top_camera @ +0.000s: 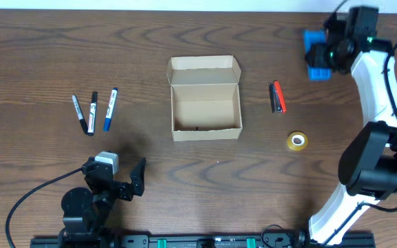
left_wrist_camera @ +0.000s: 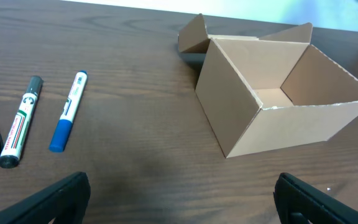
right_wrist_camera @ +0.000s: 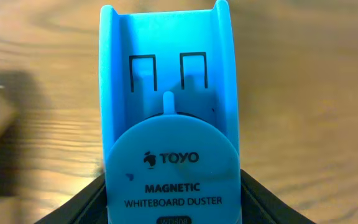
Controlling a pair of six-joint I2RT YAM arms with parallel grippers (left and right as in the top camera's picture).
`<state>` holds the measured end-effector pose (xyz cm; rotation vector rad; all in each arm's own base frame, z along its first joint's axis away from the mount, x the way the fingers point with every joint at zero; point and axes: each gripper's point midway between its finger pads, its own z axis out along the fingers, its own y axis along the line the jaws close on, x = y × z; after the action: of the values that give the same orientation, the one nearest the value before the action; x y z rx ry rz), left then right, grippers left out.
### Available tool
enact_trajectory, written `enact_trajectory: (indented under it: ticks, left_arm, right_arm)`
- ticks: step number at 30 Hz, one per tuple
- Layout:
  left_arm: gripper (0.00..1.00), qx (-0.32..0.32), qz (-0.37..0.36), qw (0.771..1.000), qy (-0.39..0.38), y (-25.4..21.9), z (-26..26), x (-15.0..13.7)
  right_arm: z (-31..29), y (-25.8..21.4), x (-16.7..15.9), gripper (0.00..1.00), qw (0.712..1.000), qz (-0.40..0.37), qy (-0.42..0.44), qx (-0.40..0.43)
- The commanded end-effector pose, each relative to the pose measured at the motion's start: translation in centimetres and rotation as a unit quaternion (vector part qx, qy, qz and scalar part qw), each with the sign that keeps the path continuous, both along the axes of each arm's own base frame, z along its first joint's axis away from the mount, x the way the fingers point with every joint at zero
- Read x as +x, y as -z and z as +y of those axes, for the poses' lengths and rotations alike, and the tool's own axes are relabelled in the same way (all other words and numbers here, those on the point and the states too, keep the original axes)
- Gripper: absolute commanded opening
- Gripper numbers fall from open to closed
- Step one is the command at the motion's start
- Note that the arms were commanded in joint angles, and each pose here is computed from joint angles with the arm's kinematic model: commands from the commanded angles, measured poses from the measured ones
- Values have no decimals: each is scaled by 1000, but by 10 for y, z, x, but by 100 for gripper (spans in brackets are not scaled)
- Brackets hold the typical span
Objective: Pack container
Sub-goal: 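Carry the blue duster left and lower it into the box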
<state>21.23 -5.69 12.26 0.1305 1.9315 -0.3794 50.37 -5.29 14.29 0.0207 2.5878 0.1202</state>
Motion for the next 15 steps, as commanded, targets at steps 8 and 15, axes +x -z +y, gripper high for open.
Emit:
enact_trajectory:
  ticks: [8, 15]
  left_arm:
    - [95, -4, 9, 1000, -2, 8, 0, 0]
    - [95, -4, 9, 1000, -2, 8, 0, 0]
  right_arm:
    - [173, -76, -1, 33, 958, -70, -277, -8]
    - [266, -66, -44, 35, 883, -73, -460, -60]
